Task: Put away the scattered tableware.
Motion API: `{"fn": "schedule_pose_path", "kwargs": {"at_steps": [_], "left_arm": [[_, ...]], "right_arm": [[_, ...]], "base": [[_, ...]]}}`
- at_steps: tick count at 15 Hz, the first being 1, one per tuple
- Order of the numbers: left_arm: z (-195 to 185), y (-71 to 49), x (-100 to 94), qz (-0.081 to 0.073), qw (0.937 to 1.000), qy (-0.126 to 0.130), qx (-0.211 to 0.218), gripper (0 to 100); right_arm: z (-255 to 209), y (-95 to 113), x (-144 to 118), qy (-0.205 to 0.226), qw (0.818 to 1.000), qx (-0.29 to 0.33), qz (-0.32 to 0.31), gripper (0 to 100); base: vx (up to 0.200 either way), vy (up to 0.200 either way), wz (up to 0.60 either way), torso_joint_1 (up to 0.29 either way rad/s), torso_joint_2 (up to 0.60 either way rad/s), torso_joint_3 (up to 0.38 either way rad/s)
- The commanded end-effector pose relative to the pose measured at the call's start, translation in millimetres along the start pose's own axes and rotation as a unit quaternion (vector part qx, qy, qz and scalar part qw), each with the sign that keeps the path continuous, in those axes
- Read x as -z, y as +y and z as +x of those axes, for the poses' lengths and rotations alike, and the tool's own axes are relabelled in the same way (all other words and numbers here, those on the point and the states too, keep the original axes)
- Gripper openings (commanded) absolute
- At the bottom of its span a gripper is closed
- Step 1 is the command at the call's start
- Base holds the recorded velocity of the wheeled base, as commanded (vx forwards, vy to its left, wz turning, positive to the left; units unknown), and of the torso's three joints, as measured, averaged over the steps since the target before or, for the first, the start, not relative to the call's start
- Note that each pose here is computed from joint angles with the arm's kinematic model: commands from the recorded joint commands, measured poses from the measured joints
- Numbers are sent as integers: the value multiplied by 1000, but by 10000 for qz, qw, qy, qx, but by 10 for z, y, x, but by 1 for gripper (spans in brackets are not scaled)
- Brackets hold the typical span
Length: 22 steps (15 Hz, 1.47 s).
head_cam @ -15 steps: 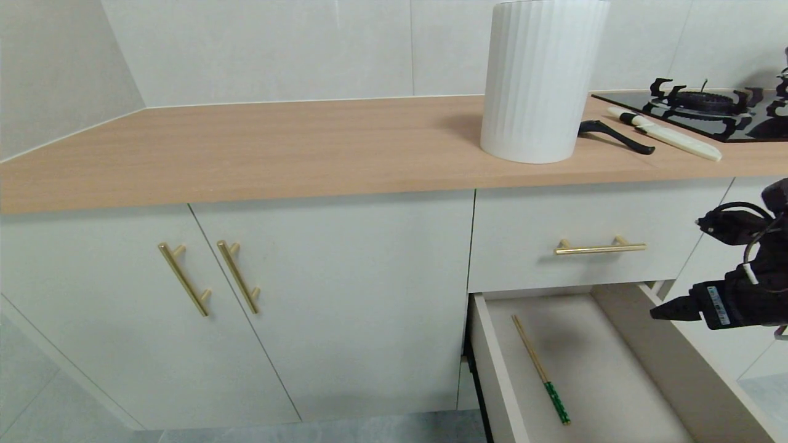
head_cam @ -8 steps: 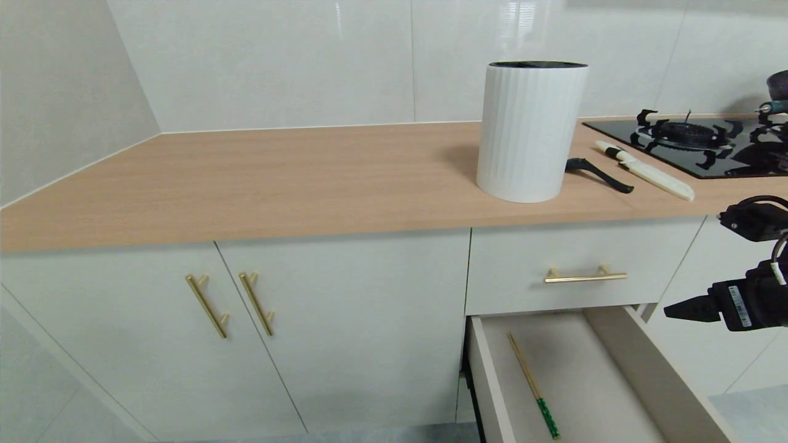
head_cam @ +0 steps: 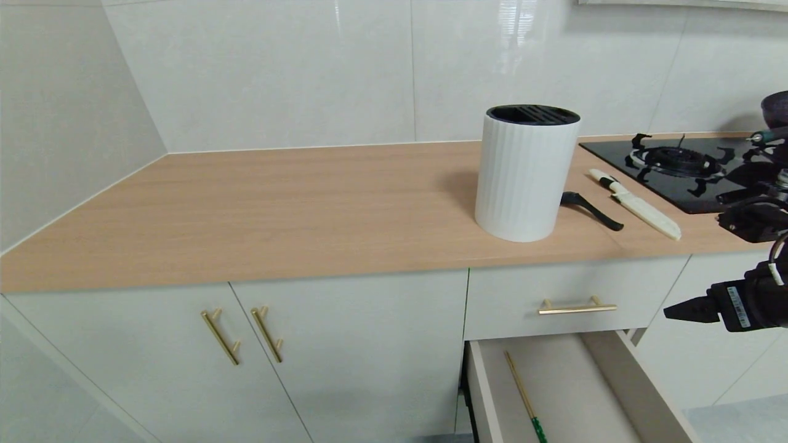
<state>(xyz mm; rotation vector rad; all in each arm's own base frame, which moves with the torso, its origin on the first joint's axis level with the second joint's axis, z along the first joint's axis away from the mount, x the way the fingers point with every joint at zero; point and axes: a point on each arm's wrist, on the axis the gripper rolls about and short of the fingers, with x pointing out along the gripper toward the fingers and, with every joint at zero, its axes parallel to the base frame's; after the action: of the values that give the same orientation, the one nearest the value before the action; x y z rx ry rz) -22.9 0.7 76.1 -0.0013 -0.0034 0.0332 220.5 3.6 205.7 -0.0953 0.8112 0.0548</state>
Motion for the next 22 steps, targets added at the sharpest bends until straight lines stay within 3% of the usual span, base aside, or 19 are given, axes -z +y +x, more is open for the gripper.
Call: {"fn": "schedule_pose_path", "kwargs": {"at_steps": [1,6,9,14,18,22], "left_arm": [[1,0,0,-1,10000,9,-3,100],[1,0,0,-1,10000,9,-3,100],[1,0,0,-1,10000,9,-3,100],[1,0,0,-1,10000,9,-3,100],[1,0,0,-1,10000,9,-3,100],[1,0,0,-1,10000,9,-3,100]], "right_arm": [[14,2,0,25,10000,-6,-6,100],[13,-4,-67,-167,9998,6,-113,100],[309,-42,-626,-852,9954,-149,-422,100],[847,-73,-1115,-1050,9907,-407,-767,100],[1187,-123,-1114,-1073,9881,-795,-768,100],[1355,-113,-1117,-1113,9873,-797,-804,100]], "base": [[0,0,0,217,-481,-266],[0,0,0,96,-214,-115],[0,0,0,0,0,0],[0,0,0,0,0,0],[0,0,0,0,0,0],[0,0,0,0,0,0]]}}
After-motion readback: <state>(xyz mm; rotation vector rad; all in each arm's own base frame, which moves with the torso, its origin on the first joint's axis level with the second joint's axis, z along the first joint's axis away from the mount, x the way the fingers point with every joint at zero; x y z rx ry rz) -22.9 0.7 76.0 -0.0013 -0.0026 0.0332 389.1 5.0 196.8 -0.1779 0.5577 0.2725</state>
